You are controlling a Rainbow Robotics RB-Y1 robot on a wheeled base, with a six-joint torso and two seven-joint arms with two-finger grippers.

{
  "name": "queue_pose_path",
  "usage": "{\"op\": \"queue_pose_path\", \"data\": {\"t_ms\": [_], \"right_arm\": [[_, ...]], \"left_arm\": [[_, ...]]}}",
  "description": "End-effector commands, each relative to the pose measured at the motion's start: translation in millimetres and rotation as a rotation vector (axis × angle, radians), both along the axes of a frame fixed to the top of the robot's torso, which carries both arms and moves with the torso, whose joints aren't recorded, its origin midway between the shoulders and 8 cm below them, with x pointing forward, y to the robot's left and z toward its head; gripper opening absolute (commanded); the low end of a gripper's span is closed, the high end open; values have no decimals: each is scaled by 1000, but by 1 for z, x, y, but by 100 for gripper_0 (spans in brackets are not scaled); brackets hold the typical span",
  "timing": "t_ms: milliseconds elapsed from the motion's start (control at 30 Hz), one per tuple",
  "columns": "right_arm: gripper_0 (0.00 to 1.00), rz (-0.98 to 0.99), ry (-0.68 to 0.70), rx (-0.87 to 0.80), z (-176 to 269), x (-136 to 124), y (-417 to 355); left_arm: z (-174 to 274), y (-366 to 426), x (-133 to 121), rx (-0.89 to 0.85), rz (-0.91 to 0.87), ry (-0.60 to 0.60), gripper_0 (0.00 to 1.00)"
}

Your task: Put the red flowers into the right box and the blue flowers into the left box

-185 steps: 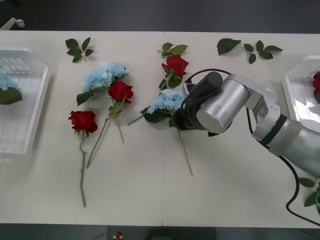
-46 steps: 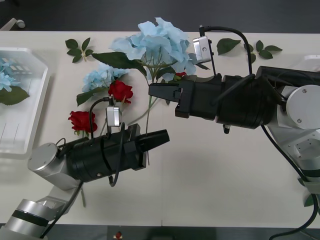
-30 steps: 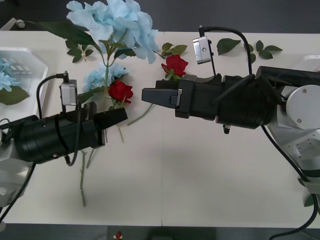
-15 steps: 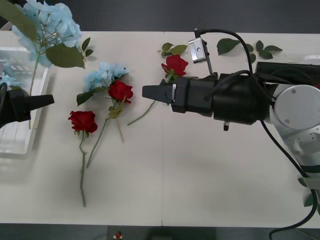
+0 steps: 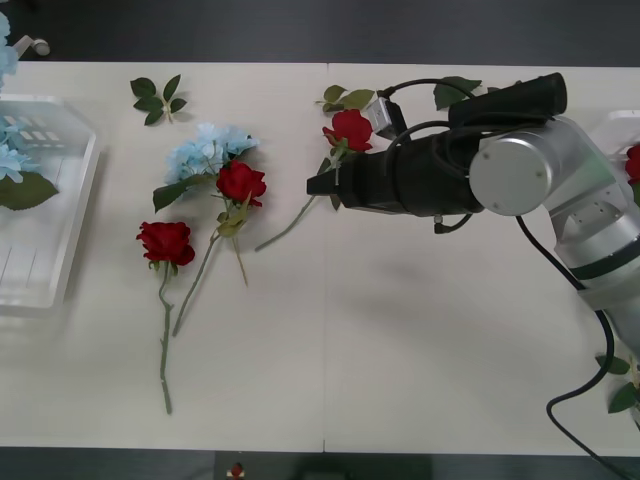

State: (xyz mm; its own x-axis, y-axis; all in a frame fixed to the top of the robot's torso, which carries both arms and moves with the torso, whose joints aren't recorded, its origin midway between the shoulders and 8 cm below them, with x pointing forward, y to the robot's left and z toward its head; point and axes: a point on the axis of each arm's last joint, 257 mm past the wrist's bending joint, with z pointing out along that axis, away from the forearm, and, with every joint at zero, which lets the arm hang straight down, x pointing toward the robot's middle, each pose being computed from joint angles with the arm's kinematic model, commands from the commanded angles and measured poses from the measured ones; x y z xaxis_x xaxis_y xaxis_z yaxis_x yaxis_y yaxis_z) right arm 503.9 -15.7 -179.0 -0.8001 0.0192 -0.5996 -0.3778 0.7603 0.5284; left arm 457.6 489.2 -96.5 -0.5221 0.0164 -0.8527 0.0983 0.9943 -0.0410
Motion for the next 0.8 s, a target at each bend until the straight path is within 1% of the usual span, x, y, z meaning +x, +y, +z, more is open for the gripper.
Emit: {"op": "queue_pose_path", "data": {"t_ms": [33,100,333,467,667,800], "right_arm": [[100,-119,46,-32,-2,31,3],[100,-198,86,-46,-12,48,0],[100,-404,180,-52,-26,87,-1],[100,-504,219,-9,-25,106,6],[100,-603,233,51,-23,126,18],[100,-636,228,7,-34,131,18]], "left_arm": [[-11,47,-9,74,105,-10,0],[-18,71,-11,104,158,-23,0],[-40,125,-20,169,274,-49,0],[-56,134,-16,176,293,-48,0],[-89,133,-7,175,300,-52,0],[-91,131,-7,173,297,-47,0]]}}
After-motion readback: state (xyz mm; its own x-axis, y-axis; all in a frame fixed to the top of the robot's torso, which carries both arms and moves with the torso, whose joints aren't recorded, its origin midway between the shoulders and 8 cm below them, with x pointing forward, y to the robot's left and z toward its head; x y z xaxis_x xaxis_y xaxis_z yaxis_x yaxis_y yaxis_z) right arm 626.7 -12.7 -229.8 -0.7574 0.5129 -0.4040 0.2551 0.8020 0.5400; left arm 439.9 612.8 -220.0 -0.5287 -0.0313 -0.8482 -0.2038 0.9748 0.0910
